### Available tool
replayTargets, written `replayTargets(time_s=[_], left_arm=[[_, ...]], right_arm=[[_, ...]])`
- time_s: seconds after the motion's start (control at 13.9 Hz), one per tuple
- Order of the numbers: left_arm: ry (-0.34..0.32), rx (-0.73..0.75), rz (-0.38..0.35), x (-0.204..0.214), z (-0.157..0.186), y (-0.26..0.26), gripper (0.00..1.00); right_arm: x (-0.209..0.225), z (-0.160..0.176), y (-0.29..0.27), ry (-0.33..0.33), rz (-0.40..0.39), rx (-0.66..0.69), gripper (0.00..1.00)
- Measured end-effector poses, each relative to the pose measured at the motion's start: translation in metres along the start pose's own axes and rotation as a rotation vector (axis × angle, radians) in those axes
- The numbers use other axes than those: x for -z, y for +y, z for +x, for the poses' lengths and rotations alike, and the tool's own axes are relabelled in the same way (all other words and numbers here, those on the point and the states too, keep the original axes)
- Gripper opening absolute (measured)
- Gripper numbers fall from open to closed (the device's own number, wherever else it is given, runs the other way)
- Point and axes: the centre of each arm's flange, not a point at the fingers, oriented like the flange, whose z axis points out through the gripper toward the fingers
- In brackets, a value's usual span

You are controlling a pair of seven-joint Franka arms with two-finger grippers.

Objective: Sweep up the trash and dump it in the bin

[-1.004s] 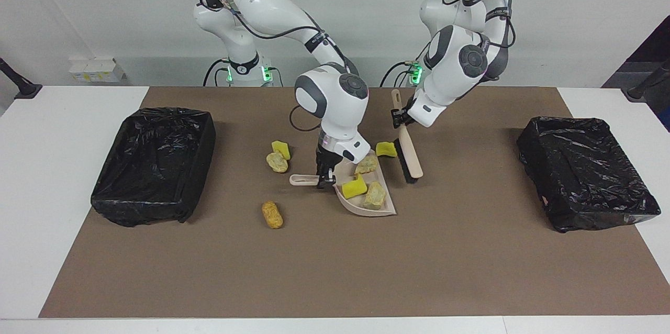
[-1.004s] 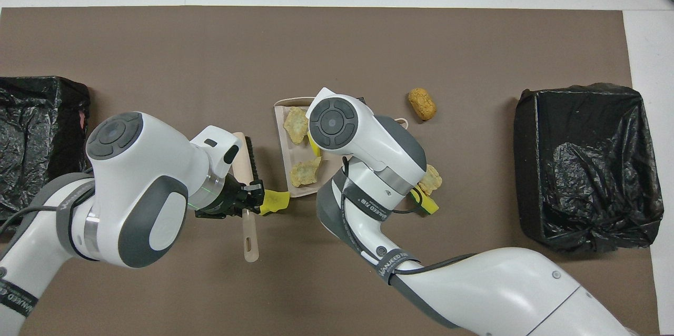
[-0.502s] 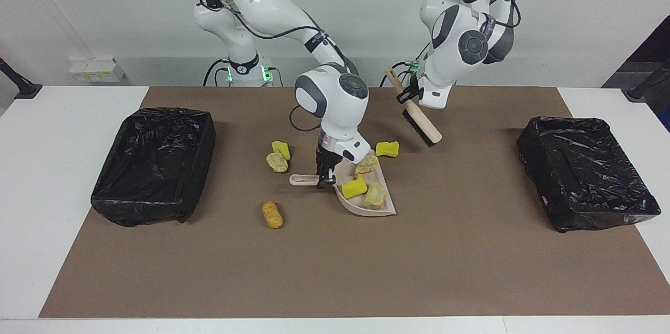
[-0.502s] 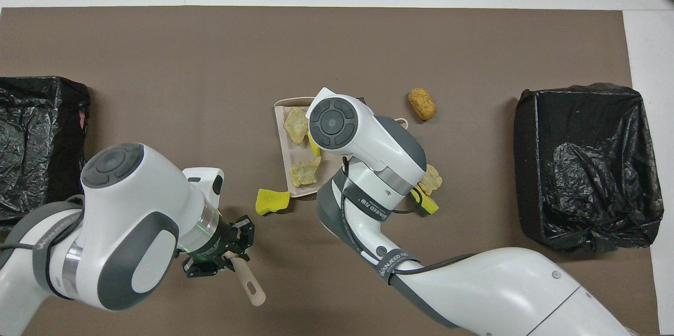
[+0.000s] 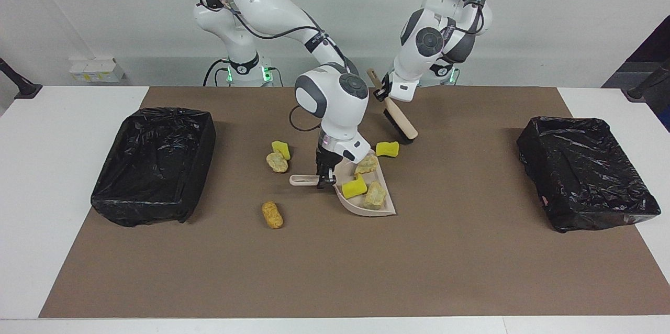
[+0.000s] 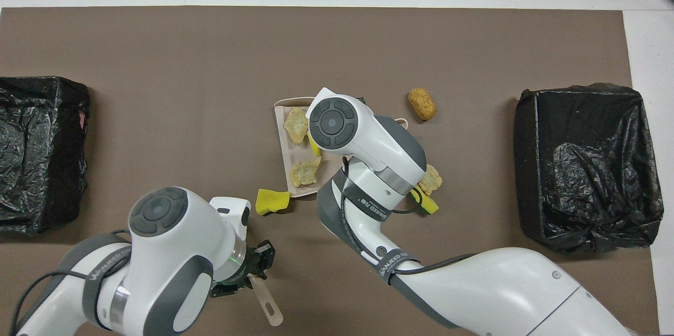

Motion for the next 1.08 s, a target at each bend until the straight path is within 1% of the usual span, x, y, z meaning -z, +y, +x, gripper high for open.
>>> replayTargets(time_s=[0.14,0.43,0.57,0.65,0.79,0.86,1.08], left_arm=[[0.028,-0.068,-0.036,-0.002,0.008,0.009,0.26],[0.105,-0.182,-0.143,0.015,0.028,0.036,0.26],[0.134,-0.2,-0.191,0.028,0.04,0.052,0.26],[0.138,-0.196,-0.213,0.033,0.047,0.059,0.26],[0.134,-0.194,-0.227,0.036,0.056,0.066,0.26],[0.13,-0.203,-0.22,0.035,0.057,0.066,0.26],[0.089,-0.287,-0.17,0.03,0.064,0.056,0.26]], right_arm=[[0.0,0.001,0.0,-0.014,-0.009,0.028,0.32],[-0.001,0.001,0.0,-0.033,-0.018,0.137,0.32],[-0.001,0.0,0.0,-0.035,-0.019,0.152,0.32],[-0.001,0.001,0.0,-0.035,-0.019,0.155,0.32],[-0.001,0.001,0.001,-0.035,-0.02,0.156,0.32],[-0.001,0.001,0.001,-0.035,-0.02,0.156,0.32],[-0.001,0.001,0.001,-0.035,-0.02,0.157,0.32]])
